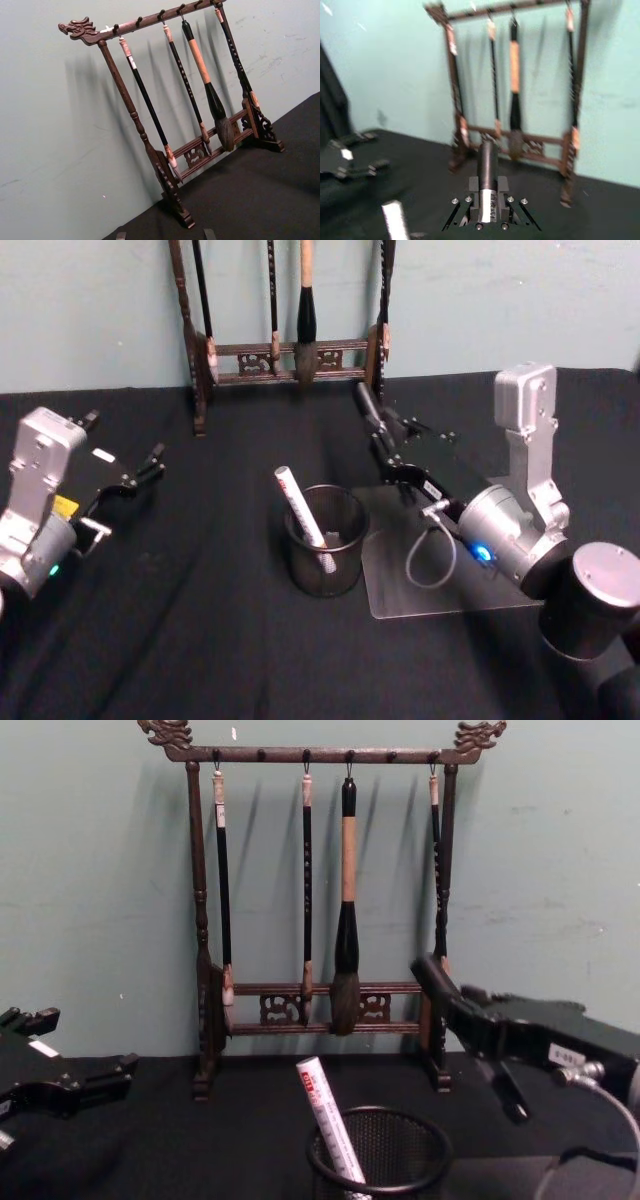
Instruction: Pick up the water-based marker from the table and place it into the pen holder.
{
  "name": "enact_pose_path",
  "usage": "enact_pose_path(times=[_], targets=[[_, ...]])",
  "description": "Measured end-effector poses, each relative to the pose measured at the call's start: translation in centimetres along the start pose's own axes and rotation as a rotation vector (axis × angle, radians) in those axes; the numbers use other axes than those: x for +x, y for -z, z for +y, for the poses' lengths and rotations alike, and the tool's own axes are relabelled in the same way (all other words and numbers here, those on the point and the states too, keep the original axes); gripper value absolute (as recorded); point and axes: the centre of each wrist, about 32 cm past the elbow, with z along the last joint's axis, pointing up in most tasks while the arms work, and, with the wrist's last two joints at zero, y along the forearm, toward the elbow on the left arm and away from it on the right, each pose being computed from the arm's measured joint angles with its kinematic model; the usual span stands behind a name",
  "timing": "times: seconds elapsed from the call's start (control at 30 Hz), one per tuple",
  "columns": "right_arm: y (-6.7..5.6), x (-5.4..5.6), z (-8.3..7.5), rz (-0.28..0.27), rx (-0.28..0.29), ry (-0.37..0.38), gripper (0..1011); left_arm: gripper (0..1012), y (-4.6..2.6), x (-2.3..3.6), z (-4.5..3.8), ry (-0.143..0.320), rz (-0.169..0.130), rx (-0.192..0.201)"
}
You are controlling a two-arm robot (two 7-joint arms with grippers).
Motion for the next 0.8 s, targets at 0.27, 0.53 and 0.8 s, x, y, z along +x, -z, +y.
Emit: enact_pose_path(times=[0.27, 0.53, 0.8], targets=[[0.7, -1.6, 0.4, 0.021, 0.094, -0.091, 215, 1001, 0.00, 0.00, 0.00, 0.000, 0.000, 0.000], [1.5, -2.5, 1.3, 0.030, 0.088, -0.129, 216, 1001, 0.00, 0.00, 0.00, 0.000, 0.000, 0.000], [2.3, -3.0, 2.2, 0.036, 0.062, -0.143, 215, 1001, 0.00, 0.00, 0.00, 0.000, 0.000, 0.000]])
